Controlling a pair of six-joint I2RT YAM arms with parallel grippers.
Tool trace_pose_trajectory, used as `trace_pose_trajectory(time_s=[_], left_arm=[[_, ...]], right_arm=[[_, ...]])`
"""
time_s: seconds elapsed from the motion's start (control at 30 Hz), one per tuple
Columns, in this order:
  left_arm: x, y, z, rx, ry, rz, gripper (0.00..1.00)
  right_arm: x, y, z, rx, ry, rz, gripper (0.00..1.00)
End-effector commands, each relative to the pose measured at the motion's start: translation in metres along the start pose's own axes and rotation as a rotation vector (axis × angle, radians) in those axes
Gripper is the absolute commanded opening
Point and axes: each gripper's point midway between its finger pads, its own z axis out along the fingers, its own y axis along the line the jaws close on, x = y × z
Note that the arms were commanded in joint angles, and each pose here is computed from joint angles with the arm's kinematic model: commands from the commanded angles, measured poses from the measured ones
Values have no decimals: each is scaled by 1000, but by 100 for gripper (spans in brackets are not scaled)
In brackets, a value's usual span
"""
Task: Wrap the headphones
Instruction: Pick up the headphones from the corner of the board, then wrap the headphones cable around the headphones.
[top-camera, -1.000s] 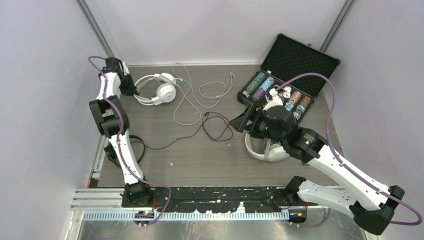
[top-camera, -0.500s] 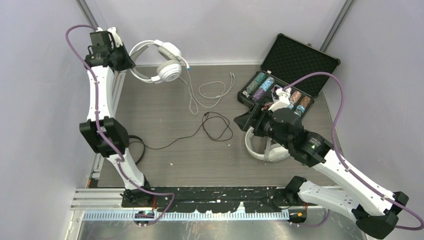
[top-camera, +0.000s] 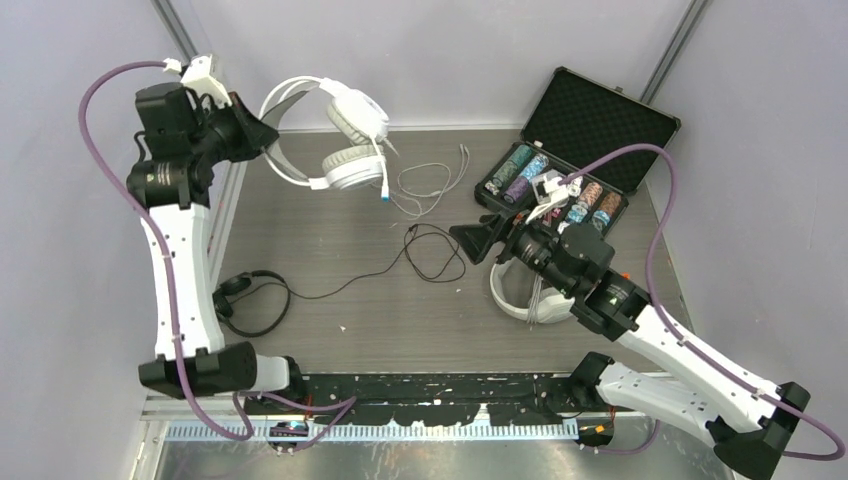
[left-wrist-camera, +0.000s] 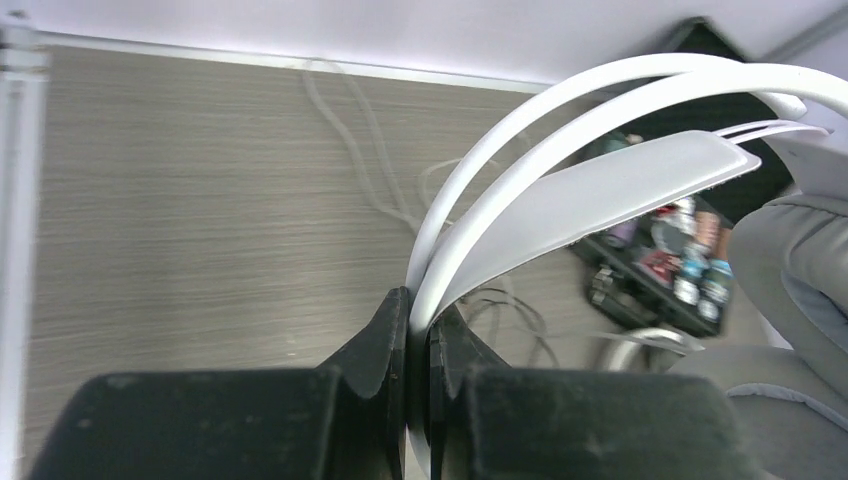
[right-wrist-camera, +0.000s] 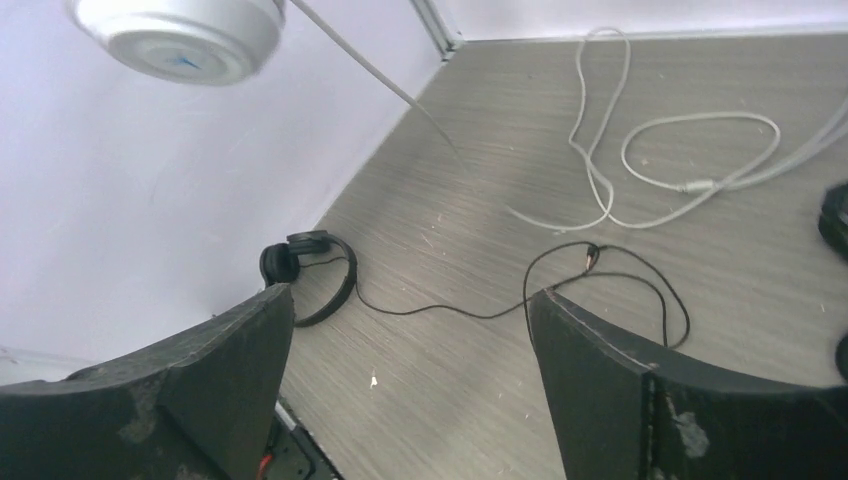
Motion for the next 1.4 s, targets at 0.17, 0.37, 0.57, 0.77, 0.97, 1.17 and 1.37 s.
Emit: trace_pose_trajectory(time_s=[0.17,0.37,0.57,0.77,0.97,1.17,1.37], left_arm=[[36,-97,-53,422,86,-198,0],[54,-124,-65,513,158,-182,0],[44,-143,-74,597,156,-189,0],[37,-152,-77,654,154,-222,0],[33,-156,-78,675,146,-234,0],[30,-158,-76,691,145,-251,0],[31,-160,-75,711,147,-267,0]], right_arm=[[-23,51,17,-331,-198,-249,94],[1,70,29,-488,-127,-333,91],[20,76,42,-579,-127,-300,83],[33,78,58,-613,-118,-296,83],[41,76,65,-617,-115,-295,78],[72,89,67,-661,-73,-256,71],[94,99,73,-660,-59,-248,68]])
